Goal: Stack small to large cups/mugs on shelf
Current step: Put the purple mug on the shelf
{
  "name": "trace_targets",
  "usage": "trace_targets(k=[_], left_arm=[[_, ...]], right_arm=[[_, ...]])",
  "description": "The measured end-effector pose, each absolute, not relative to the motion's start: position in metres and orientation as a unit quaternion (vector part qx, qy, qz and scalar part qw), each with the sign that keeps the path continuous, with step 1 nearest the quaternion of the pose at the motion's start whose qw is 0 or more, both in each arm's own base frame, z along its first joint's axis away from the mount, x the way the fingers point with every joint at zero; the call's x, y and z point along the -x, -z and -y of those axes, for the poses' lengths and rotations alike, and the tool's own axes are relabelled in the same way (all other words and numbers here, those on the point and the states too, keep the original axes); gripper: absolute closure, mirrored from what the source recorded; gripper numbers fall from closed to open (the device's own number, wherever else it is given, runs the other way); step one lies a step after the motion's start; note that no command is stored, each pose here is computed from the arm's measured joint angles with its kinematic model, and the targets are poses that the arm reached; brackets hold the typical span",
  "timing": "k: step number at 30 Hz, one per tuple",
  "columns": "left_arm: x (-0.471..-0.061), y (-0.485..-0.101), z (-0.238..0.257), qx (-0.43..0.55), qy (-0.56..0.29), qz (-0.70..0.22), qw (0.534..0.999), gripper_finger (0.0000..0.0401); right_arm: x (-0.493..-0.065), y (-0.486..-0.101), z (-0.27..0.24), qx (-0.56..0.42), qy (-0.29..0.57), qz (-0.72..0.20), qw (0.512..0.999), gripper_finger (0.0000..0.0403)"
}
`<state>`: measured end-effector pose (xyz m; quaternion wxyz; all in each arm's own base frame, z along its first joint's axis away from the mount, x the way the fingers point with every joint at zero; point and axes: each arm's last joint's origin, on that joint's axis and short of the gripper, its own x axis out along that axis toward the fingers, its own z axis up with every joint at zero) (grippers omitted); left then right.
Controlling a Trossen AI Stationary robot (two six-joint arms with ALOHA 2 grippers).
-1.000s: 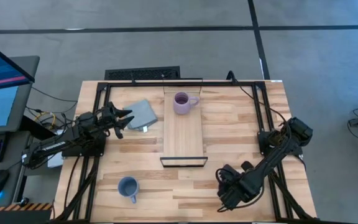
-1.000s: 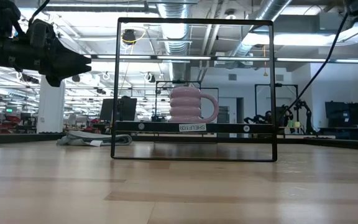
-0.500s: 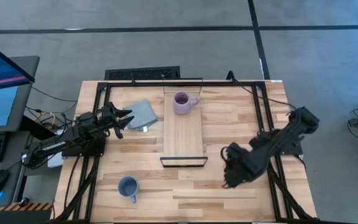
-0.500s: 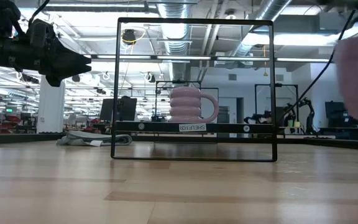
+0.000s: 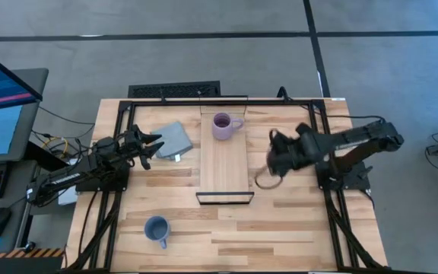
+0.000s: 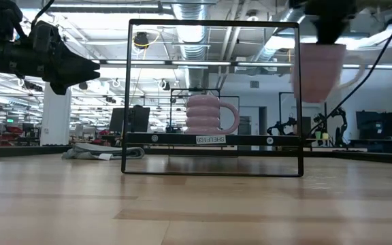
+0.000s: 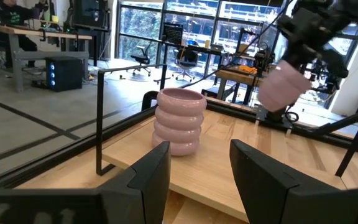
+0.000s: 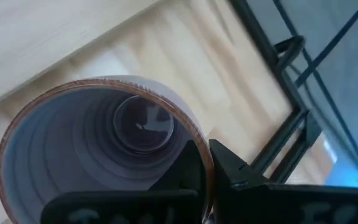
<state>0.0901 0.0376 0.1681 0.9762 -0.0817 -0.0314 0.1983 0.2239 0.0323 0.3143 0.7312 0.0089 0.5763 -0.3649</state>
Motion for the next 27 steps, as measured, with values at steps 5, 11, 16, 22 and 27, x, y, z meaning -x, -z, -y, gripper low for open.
trace_targets(k=[5,11,16,22,27], left_arm=[[-0.09,-0.168,-0.038,0.082,-0.198,0.032,0.976,0.0243],[-0.09,-0.168,-0.038,0.082,-0.198,0.031,0.976,0.0243],[-0.09,-0.168,-0.038,0.082,-0.198,0.031,0.976,0.0243],[-0.09,-0.168,-0.038,0.084,-0.198,0.032,0.976,0.0243],[-0.09,-0.168,-0.038,0.085,-0.198,0.032,0.976,0.0243]], right_arm=[[-0.242,-0.314,0.004,0.022,0.325,-0.578,0.748,0.0381],[-0.267,-0.32,0.034,0.039,0.238,-0.526,0.815,0.0381],[-0.28,-0.326,0.042,0.068,0.17,-0.48,0.858,0.0381],[-0.292,-0.333,0.039,0.089,0.105,-0.425,0.895,0.0381],[-0.298,-0.336,0.035,0.102,0.069,-0.399,0.909,0.0381]])
